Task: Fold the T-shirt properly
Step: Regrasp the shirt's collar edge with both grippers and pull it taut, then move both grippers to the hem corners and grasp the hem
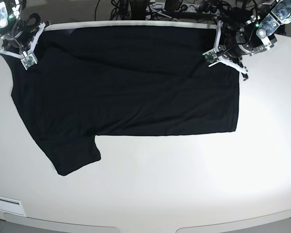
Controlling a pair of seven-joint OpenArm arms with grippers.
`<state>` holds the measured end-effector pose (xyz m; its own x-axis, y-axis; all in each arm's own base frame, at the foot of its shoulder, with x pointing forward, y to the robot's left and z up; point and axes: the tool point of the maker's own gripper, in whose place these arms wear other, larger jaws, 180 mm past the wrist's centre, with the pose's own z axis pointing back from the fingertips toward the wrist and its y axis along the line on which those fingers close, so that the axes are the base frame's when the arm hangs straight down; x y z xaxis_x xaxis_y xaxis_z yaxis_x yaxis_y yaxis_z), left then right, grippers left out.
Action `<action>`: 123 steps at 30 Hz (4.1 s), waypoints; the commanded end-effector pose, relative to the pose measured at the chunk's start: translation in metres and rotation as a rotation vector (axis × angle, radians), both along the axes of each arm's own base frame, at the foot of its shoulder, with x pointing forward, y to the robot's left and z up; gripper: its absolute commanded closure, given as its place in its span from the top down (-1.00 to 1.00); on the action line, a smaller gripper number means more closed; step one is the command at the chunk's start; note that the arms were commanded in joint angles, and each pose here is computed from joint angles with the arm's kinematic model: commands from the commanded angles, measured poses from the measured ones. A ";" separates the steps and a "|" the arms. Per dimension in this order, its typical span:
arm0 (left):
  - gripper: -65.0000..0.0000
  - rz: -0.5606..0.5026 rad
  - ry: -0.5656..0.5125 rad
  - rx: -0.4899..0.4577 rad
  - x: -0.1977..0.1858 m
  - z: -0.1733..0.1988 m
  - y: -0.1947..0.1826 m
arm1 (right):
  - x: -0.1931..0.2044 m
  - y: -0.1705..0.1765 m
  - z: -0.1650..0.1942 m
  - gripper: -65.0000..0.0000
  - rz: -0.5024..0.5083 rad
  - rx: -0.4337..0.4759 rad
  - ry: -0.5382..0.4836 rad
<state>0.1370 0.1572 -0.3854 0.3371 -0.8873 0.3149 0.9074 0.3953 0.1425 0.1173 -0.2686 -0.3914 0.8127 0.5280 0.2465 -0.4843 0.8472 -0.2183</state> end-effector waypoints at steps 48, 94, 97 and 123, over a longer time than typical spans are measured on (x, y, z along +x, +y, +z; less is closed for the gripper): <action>-1.00 0.137 -0.533 0.156 0.071 0.076 0.018 | 0.068 -0.008 0.081 -0.71 -0.006 -0.237 -0.346; -1.00 1.031 0.225 -0.777 0.222 0.002 0.067 | 0.116 -0.001 0.117 -0.57 -0.046 -0.177 -0.583; -1.00 1.030 0.221 -0.763 0.221 0.001 0.068 | 0.146 -0.012 0.141 -0.15 -0.116 -0.184 -0.708; -1.00 0.963 0.207 -0.748 0.219 0.000 0.065 | 0.328 -0.032 0.029 -0.10 -0.627 0.791 -0.310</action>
<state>0.3625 0.2112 -0.3774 0.8297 0.1732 0.5307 0.1946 0.8013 -0.5657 0.4352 -0.2928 -0.3794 0.7511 -0.3664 0.5491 0.0835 0.8779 0.4714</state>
